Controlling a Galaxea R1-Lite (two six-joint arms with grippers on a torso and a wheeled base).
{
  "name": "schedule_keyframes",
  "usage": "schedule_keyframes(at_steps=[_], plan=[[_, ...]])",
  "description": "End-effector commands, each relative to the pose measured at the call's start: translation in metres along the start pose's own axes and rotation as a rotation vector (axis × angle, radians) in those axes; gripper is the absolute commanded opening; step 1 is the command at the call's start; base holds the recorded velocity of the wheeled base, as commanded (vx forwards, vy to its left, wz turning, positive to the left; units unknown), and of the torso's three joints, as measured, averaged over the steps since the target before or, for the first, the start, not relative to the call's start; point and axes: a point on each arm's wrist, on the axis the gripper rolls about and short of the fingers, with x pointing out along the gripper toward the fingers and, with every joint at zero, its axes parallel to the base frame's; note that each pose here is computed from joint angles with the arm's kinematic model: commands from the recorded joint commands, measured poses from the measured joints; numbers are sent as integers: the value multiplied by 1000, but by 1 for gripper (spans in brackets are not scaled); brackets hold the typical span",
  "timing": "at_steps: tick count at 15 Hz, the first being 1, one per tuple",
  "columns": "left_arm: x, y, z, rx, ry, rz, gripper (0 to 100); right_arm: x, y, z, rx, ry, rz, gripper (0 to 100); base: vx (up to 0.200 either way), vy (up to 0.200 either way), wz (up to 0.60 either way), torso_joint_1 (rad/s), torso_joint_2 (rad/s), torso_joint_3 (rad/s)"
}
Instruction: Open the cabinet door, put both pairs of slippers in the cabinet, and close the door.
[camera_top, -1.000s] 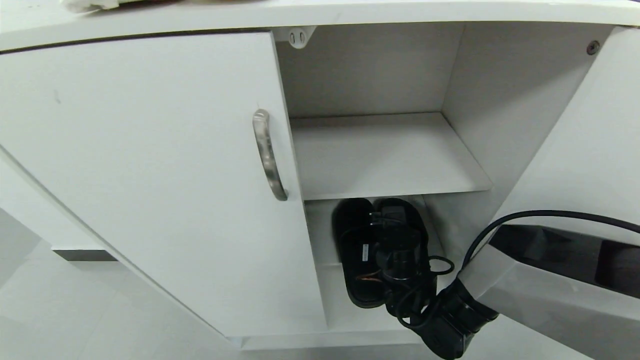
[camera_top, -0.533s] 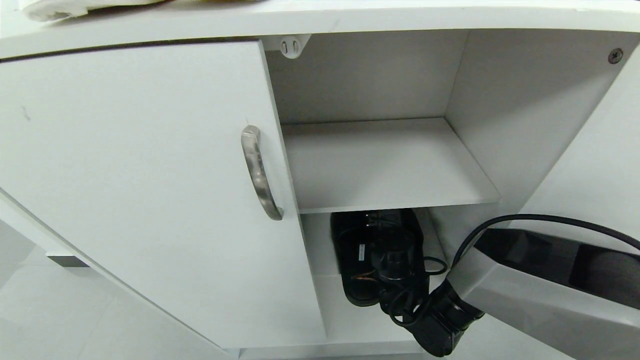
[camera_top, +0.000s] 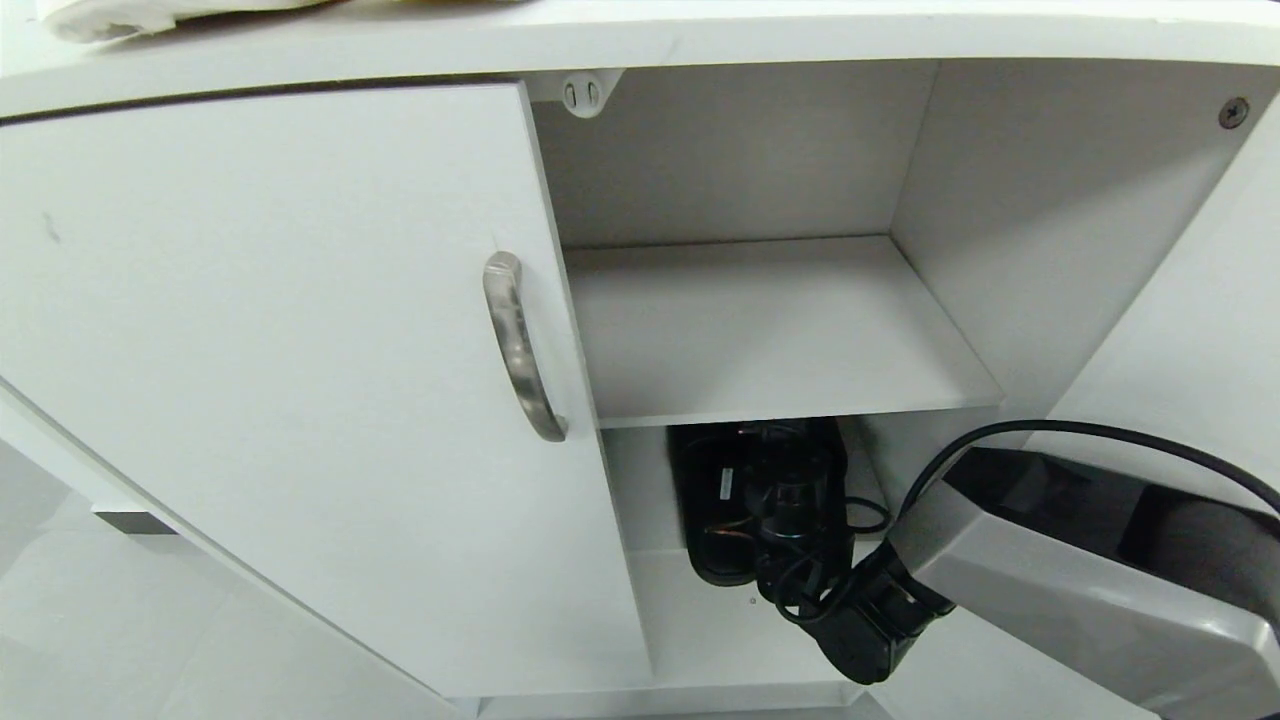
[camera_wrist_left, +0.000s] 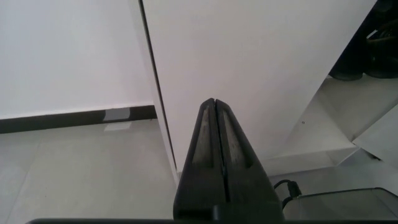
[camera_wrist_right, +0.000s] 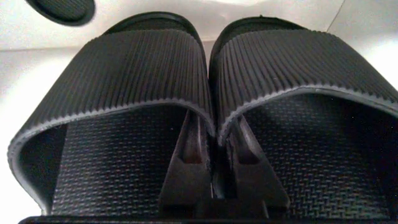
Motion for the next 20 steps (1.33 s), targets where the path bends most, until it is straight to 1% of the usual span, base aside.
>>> schedule_keyframes(at_steps=[1,4,5,10,11,12,15,16,17,18,20], plan=[[0,0,0,0,1,1,0,3,2,-10,-8,9,-1,0,0,0,0,0,0,0],[0,0,0,0,1,1,0,6,-1,-12,-10,11,-11,0,0,0,0,0,0,0],[0,0,0,0,1,1,0,6,-1,-12,-10,11,-11,100,0,0,0,0,0,0],[0,0,0,-2,1,1,0,5,-7,-16,-29,30,-17,100,0,0,0,0,0,0],[0,0,0,-2,1,1,0,2,-9,-15,-26,29,-5,100,0,0,0,0,0,0],[0,0,0,-2,-1,1,0,-4,-12,-8,-13,10,13,100,0,0,0,0,0,0],[0,0,0,-3,1,1,0,-34,-27,8,2,0,126,100,0,0,0,0,0,0],[0,0,0,-3,1,1,0,-49,-34,12,6,0,189,100,-200,0,0,2,2,2],[0,0,0,-3,1,1,0,-67,-46,13,-7,24,262,100,-200,0,0,2,2,-2],[0,0,0,-3,1,1,0,-81,-53,16,-8,31,331,100,-200,0,0,7,-2,2],[0,0,0,-3,1,1,0,-94,-57,23,-6,33,380,100,-200,0,0,2,2,2]])
